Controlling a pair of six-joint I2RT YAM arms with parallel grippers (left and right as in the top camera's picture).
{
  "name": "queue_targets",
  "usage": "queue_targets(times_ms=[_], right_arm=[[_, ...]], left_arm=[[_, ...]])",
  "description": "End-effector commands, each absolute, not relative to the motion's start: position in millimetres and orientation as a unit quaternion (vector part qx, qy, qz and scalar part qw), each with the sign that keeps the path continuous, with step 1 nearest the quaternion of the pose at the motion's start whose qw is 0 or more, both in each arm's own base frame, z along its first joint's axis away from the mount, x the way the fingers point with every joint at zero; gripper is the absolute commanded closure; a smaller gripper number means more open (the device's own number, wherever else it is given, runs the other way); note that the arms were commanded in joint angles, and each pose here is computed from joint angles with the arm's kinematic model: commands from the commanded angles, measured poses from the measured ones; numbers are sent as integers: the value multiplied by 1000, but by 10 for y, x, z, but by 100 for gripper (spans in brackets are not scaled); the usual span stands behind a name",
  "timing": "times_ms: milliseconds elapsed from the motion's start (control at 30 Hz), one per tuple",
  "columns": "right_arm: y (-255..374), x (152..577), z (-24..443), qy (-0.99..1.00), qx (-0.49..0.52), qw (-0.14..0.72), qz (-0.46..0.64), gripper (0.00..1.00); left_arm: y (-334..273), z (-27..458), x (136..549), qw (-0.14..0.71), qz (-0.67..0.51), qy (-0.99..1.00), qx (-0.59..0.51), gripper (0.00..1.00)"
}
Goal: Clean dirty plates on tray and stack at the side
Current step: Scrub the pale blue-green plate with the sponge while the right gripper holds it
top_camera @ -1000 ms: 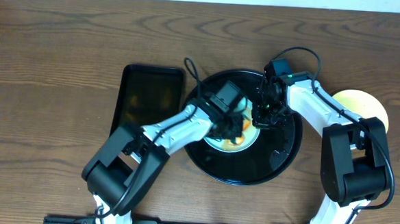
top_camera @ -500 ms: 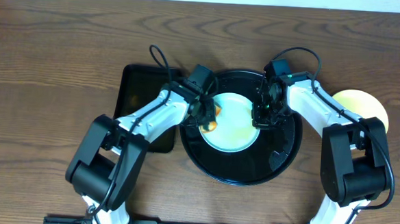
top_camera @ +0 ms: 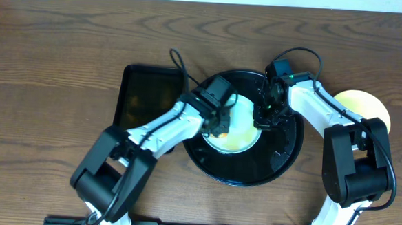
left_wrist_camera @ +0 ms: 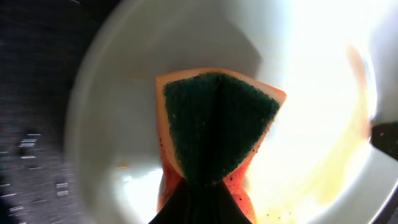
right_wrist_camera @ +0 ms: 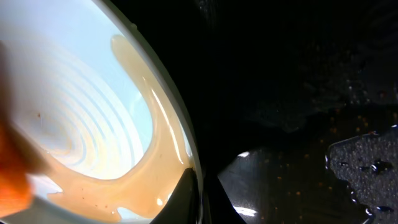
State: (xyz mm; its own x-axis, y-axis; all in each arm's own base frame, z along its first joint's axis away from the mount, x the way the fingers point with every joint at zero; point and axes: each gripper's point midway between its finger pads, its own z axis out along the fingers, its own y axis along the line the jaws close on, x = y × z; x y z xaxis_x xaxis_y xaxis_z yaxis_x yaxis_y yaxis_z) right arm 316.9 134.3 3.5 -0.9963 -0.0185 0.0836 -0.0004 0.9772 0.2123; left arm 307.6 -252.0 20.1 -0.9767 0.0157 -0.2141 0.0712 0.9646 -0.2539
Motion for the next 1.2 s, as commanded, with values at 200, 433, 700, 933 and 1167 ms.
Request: queue_targets(times_ms=[200,433,700,933,1167], right_arm=[[1298,3041,-69,-995,16,62,-77,99],[1297,3040,-69,-995,16,62,-77,99],[1298,3040,-69,-995,16,62,-77,99],[1295,3032,-68,-995,16,64,-77,99],[1296,3040,-69,-995,16,62,-77,98]], left_arm=[[-2953,-13,2737,58,-178,979,85,92],[-3291,132,2628,38,-264,957,116,93],[-2895,-11,2899,97,-154,980,85,92],[-2381,-30,3305,135,-99,986,20,92],[-2017,207,3406,138,-88,987,2,92]])
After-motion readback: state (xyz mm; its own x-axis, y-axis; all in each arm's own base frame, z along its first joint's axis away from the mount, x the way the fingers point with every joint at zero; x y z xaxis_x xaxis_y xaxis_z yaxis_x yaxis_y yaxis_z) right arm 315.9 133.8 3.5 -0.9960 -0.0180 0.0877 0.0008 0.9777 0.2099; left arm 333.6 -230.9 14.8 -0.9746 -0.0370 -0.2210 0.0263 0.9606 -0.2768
